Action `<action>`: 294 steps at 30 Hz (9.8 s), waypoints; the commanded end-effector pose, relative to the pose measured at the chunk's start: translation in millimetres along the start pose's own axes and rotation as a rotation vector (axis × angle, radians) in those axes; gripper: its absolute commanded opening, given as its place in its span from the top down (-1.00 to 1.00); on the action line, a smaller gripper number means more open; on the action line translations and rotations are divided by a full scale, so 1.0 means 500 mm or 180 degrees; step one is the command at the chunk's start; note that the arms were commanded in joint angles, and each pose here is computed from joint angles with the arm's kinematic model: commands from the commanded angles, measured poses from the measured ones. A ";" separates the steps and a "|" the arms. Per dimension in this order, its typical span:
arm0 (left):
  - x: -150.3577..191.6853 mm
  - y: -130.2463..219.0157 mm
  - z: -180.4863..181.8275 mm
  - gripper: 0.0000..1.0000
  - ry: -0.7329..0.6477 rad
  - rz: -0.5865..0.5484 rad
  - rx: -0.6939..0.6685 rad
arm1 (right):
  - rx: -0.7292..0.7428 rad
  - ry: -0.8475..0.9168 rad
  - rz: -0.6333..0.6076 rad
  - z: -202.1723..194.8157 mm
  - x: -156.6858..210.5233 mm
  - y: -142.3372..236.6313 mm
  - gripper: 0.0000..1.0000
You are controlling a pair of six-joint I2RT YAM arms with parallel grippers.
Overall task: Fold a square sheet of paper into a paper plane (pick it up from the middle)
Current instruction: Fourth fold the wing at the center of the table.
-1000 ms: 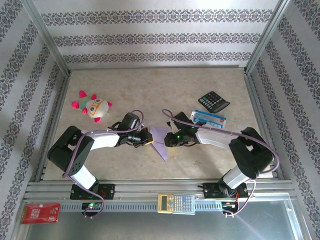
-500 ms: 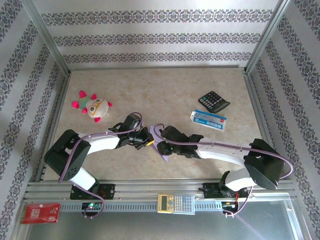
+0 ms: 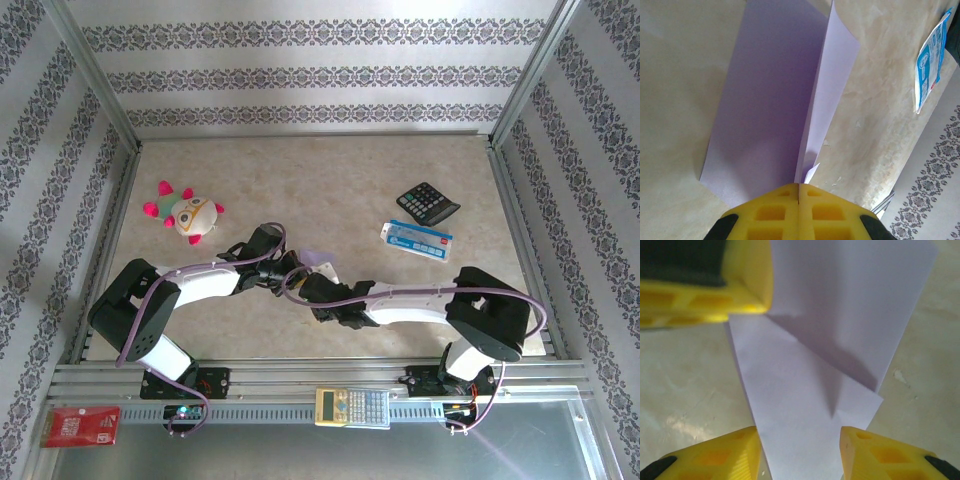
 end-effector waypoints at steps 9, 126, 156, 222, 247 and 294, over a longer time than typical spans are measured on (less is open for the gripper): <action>0.008 -0.013 0.002 1.00 0.0048 0.0108 -0.0039 | 0.0340 0.0032 -0.0134 0.008 -0.017 -0.021 0.18; 0.008 0.088 0.067 0.49 -0.0083 -0.0383 -0.0200 | -0.1546 -0.0156 -0.0300 -0.007 -0.001 0.019 1.00; 0.044 -0.002 0.098 0.65 -0.0126 -0.0071 -0.0326 | -0.1698 -0.0736 -0.0145 -0.025 0.025 -0.022 1.00; 0.001 0.019 0.040 0.44 -0.0503 -0.0129 -0.0184 | -0.2169 -0.1495 0.0109 -0.097 0.025 -0.021 0.83; 0.017 0.000 0.048 0.44 -0.0543 0.0045 -0.0235 | -0.2219 -0.1563 0.0108 -0.101 0.021 -0.020 0.95; 0.002 -0.008 0.058 0.45 -0.0953 0.0176 -0.0703 | -0.2215 -0.1626 0.0434 -0.093 -0.010 -0.015 0.95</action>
Point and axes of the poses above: each hand's point on the last joint's axis, 136 mm out from that joint toward the fingers, its own y axis back along the fingers, its own z axis along the line the jaws close on, x = y × z, the point moved 6 cm from there along y, back along the fingers, and after that the axes turned 8 degrees about -y, right-handed, at the moved point
